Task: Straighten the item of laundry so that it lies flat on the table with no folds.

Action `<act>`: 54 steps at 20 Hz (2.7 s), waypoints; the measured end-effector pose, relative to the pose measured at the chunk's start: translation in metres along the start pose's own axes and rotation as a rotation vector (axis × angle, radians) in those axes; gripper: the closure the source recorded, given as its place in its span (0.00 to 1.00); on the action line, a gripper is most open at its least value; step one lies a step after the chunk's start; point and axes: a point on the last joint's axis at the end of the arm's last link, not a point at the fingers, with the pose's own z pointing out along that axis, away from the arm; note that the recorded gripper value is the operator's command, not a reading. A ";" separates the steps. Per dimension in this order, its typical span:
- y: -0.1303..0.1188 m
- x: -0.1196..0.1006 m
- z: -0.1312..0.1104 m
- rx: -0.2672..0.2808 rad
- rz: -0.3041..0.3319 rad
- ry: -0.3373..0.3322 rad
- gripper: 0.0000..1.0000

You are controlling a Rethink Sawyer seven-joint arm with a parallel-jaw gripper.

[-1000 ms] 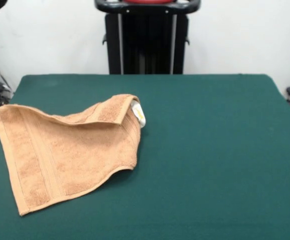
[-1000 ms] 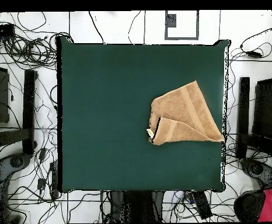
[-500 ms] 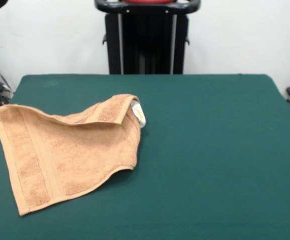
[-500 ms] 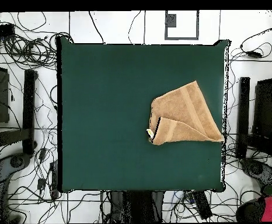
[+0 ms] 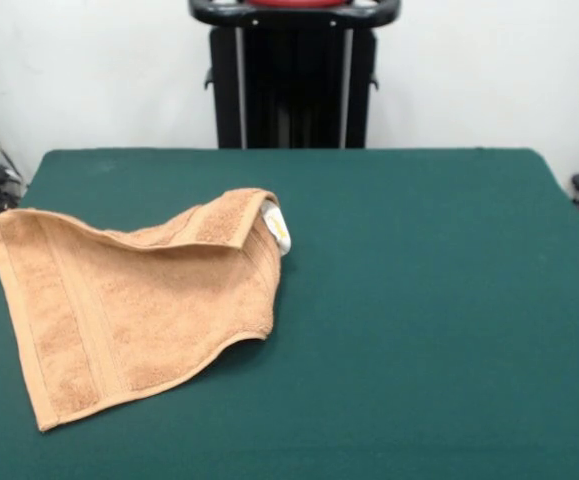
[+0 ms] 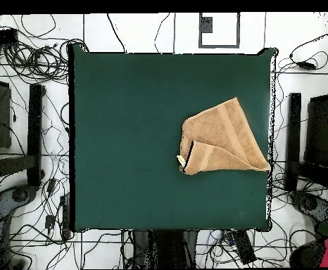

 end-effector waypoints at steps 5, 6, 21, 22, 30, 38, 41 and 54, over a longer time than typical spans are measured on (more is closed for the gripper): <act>0.000 -0.007 -0.019 0.004 -0.018 -0.026 0.00; -0.001 -0.007 -0.021 0.005 -0.022 -0.028 0.00; 0.007 0.007 -0.015 0.051 -0.131 -0.075 0.00; 0.007 0.008 -0.014 0.051 -0.132 -0.075 0.00; 0.014 0.020 0.006 0.057 -0.159 -0.068 0.00; 0.020 0.026 0.013 0.066 -0.180 -0.053 0.00; 0.026 0.024 0.014 0.064 -0.189 -0.050 0.00; 0.035 0.019 0.021 0.067 -0.185 -0.040 0.00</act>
